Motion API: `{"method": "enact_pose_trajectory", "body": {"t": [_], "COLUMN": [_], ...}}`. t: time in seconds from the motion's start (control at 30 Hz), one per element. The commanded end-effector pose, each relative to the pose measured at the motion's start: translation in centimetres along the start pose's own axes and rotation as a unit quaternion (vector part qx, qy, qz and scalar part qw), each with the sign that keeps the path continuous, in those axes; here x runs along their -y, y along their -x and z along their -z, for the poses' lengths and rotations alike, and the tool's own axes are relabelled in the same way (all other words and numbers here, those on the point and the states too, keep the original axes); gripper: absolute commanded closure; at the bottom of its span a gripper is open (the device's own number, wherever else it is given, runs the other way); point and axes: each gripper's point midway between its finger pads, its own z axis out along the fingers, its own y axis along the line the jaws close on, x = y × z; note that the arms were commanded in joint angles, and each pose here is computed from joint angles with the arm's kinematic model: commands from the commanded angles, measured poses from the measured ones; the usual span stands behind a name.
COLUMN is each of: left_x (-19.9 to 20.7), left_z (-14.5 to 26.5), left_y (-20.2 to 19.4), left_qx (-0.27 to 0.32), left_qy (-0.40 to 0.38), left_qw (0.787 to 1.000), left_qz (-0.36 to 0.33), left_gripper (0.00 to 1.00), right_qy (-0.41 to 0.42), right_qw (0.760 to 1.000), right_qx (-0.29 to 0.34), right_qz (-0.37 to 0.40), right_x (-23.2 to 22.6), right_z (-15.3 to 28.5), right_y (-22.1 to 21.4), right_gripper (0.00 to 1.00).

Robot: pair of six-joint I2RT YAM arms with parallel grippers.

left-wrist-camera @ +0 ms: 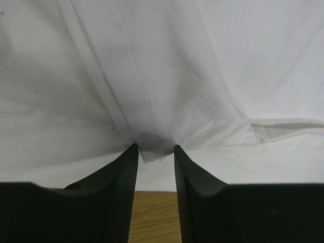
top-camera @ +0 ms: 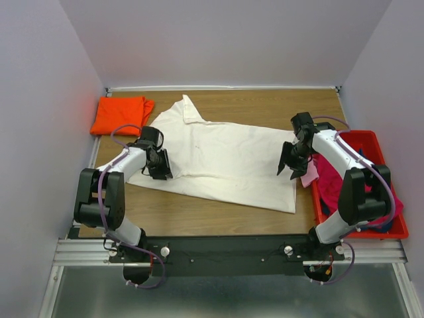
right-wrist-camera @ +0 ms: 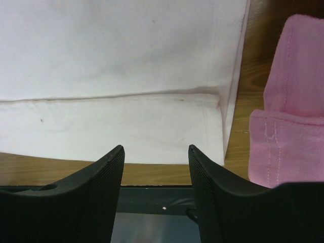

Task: Fold and stack the t-shirts
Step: Fold the tshirt

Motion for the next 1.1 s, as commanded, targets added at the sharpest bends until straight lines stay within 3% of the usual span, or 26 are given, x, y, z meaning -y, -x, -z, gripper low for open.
{"method": "enact_pose_trajectory", "body": {"t": [0.0,0.1,0.23,0.3,1.07], "left_x": [0.4,0.8,1.9,2.6,8.9], "left_z": [0.0,0.2,1.1,1.4,-1.4], "left_y": [0.4,0.9,2.4,3.3,7.9], "left_qx": [0.001,0.005,0.022,0.028,0.008], "left_qy": [0.004,0.001,-0.006,-0.012,-0.027], "left_qw": [1.000,1.000,1.000,0.999,0.993], "left_qz": [-0.005,-0.007,-0.011,-0.018,-0.111], "left_gripper": [0.71,0.88,0.92,1.00,1.00], "right_qy": [0.004,0.004,0.003,0.001,-0.011], "right_qw": [1.000,1.000,1.000,1.000,1.000], "right_qx": [-0.001,-0.002,0.000,0.000,-0.013], "right_qz": [0.007,0.008,0.007,0.008,0.003], "right_x": [-0.1,-0.2,-0.1,-0.1,0.2], "right_z": [-0.4,-0.4,-0.4,-0.4,-1.2], "right_y": [0.2,0.2,0.3,0.3,0.3], "right_gripper": [0.39,0.39,0.39,0.39,0.39]}}
